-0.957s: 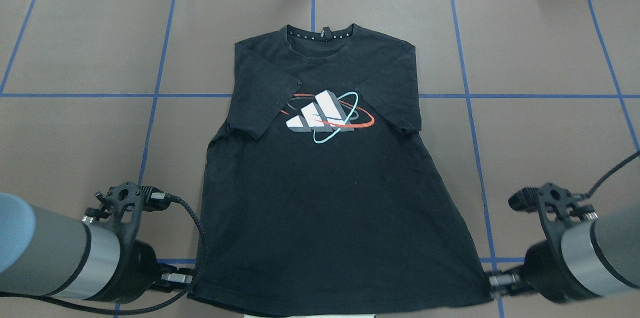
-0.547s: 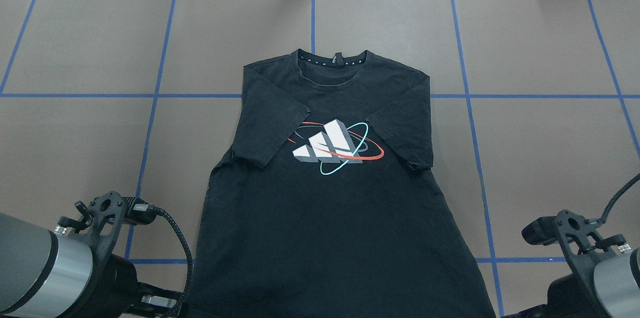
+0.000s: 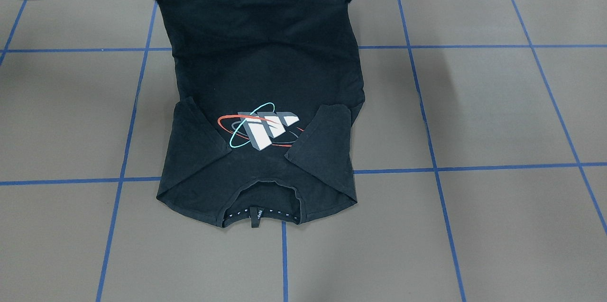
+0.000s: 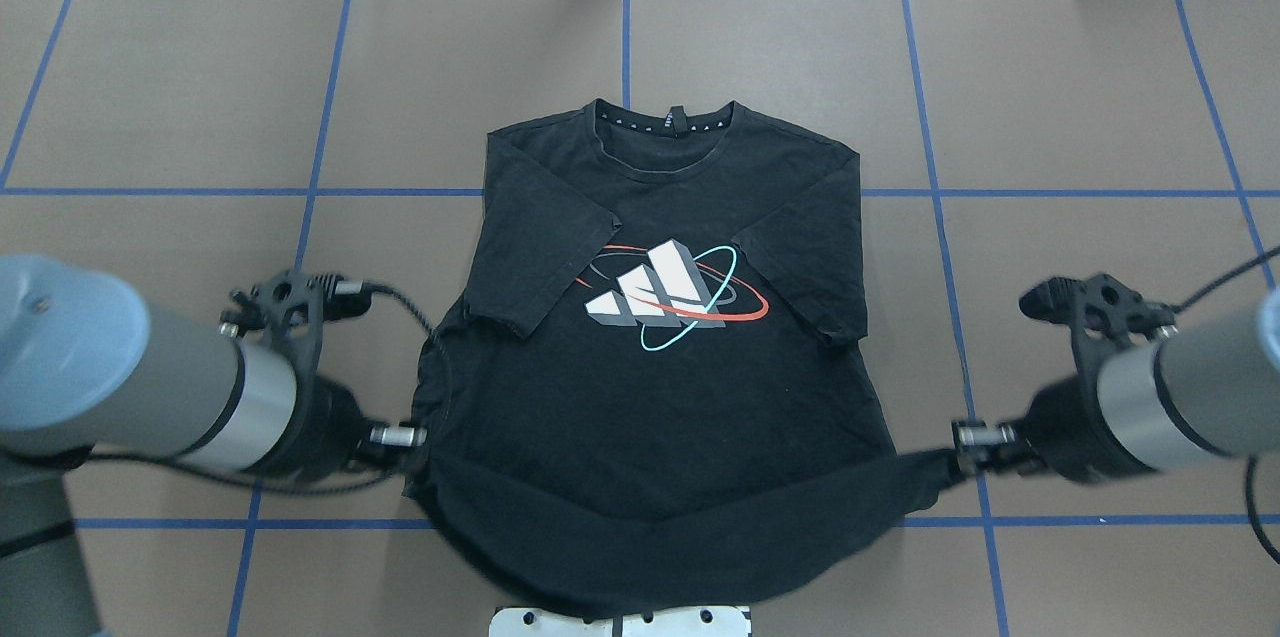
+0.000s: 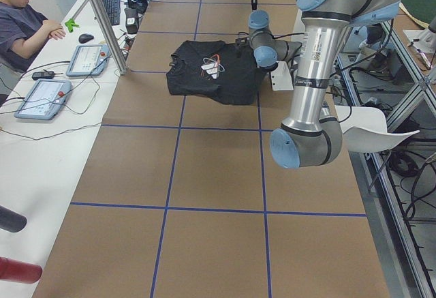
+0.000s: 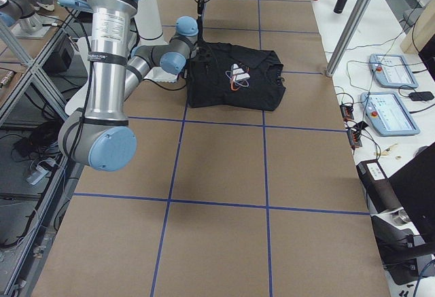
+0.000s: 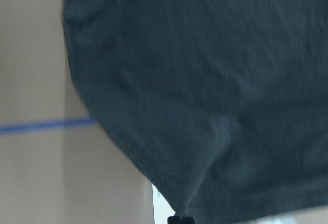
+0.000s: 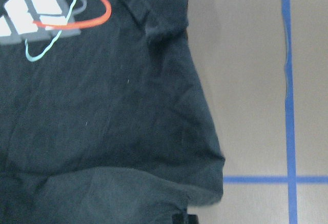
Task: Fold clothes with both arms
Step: 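Lift both hem corners and carry them toward the collar, then lower the hem onto the collar and open both grippers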
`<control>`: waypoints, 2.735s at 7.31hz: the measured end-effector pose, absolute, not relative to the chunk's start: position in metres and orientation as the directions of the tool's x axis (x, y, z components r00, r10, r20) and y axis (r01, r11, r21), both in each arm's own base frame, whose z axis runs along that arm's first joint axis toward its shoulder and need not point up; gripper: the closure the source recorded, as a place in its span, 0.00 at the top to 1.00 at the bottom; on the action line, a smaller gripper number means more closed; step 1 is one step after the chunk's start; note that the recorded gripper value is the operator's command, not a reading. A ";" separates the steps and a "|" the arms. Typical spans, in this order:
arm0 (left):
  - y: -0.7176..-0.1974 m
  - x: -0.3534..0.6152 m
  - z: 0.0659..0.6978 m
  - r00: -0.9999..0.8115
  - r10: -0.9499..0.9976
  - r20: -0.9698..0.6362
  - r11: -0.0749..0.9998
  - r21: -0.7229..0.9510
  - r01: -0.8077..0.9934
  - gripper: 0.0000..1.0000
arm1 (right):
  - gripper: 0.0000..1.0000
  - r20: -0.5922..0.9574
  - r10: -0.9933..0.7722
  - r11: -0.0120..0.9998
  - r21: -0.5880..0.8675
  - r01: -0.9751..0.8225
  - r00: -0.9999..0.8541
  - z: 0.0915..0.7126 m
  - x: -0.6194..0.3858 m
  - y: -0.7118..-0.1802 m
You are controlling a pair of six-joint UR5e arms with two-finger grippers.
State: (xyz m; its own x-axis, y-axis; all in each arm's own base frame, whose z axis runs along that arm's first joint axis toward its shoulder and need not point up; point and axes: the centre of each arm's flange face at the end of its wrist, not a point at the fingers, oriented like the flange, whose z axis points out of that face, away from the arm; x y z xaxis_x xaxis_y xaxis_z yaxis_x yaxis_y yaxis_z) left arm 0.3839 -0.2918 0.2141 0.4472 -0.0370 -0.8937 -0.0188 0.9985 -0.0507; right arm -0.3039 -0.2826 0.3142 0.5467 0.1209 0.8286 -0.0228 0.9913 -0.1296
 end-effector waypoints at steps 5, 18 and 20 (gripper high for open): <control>-0.414 0.363 0.194 0.438 -0.140 -0.888 0.974 -0.044 0.222 0.00 | 0.00 0.783 0.252 0.962 -0.138 -0.236 0.569 0.352 -0.295 -0.396; -0.584 0.426 0.279 0.537 -0.198 -0.820 0.903 0.060 0.425 0.00 | 0.00 0.697 0.336 0.926 -0.120 -0.359 0.633 0.386 -0.354 -0.555; -0.598 0.438 0.290 0.543 -0.202 -0.815 0.901 0.063 0.430 0.00 | 0.00 0.681 0.341 0.926 -0.123 -0.357 0.649 0.397 -0.363 -0.566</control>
